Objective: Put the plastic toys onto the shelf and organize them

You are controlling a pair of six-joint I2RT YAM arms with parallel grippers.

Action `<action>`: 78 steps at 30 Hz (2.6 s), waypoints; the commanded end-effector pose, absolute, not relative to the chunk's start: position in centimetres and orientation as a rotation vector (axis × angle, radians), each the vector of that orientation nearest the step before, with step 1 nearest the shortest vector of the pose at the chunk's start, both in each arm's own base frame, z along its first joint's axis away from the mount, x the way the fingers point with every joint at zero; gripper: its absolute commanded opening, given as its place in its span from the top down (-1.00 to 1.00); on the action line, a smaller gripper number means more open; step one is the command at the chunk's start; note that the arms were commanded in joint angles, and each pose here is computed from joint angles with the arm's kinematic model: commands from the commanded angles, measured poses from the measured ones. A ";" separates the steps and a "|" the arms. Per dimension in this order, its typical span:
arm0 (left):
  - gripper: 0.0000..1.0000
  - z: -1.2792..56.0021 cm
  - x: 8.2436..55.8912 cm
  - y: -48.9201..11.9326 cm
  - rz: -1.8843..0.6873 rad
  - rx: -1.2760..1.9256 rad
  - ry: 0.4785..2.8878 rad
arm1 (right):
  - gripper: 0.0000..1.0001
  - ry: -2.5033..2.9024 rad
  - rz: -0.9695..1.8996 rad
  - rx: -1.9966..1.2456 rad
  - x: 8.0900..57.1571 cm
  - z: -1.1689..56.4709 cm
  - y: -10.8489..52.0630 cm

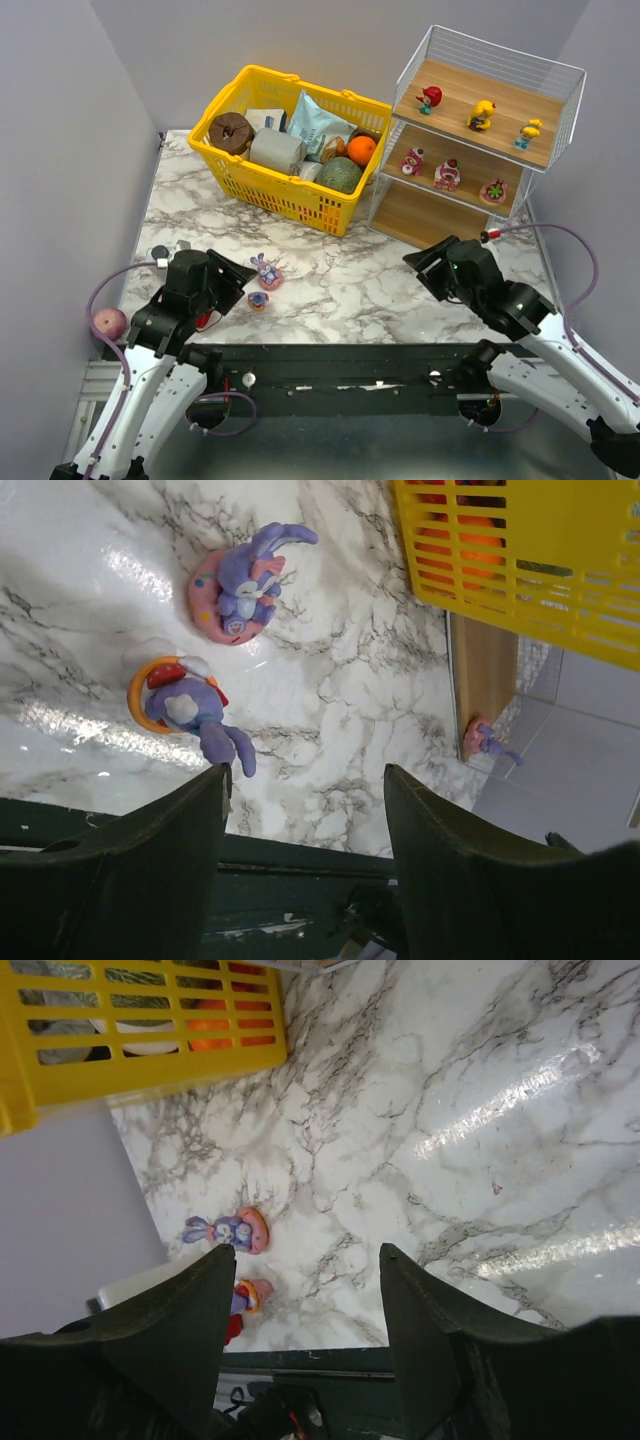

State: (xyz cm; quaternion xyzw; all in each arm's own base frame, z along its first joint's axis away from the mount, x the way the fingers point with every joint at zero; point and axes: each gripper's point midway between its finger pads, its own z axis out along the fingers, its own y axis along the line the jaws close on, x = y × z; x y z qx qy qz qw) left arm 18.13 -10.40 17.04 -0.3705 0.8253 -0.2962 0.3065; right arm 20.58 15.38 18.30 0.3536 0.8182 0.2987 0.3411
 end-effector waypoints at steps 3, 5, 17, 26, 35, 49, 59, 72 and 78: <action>-0.25 14.9 16.5 -10.0 -0.778 -1.306 2.181 | -0.31 2.070 0.682 1.019 19.2 20.2 12.0; -0.20 14.5 16.4 -9.9 -0.758 -1.354 2.195 | -0.31 2.048 0.675 1.014 19.1 20.9 11.5; 0.04 12.2 17.4 -9.5 -0.644 -1.427 2.220 | -0.29 1.903 0.634 0.995 17.9 24.2 7.5; 0.28 11.1 17.9 -10.0 -0.634 -1.430 2.256 | -0.27 1.876 0.615 1.031 17.0 23.9 6.0; 1.00 11.8 18.3 -10.1 -0.628 -1.384 2.267 | -0.22 1.887 0.621 1.024 17.0 23.8 6.3; 1.00 18.2 20.1 -14.8 -0.586 -1.030 2.353 | -0.22 1.902 0.598 0.966 18.3 24.9 7.4; 1.00 21.7 26.1 -25.8 -0.720 -0.871 2.324 | -0.22 1.901 0.595 0.962 17.8 25.1 6.9; 1.00 21.9 33.4 -35.6 -0.764 -1.111 2.172 | -0.22 1.910 0.561 0.905 16.4 27.6 5.4; 1.00 21.0 34.4 -38.6 -0.734 -1.125 2.148 | -0.23 1.898 0.577 0.876 15.2 28.5 4.5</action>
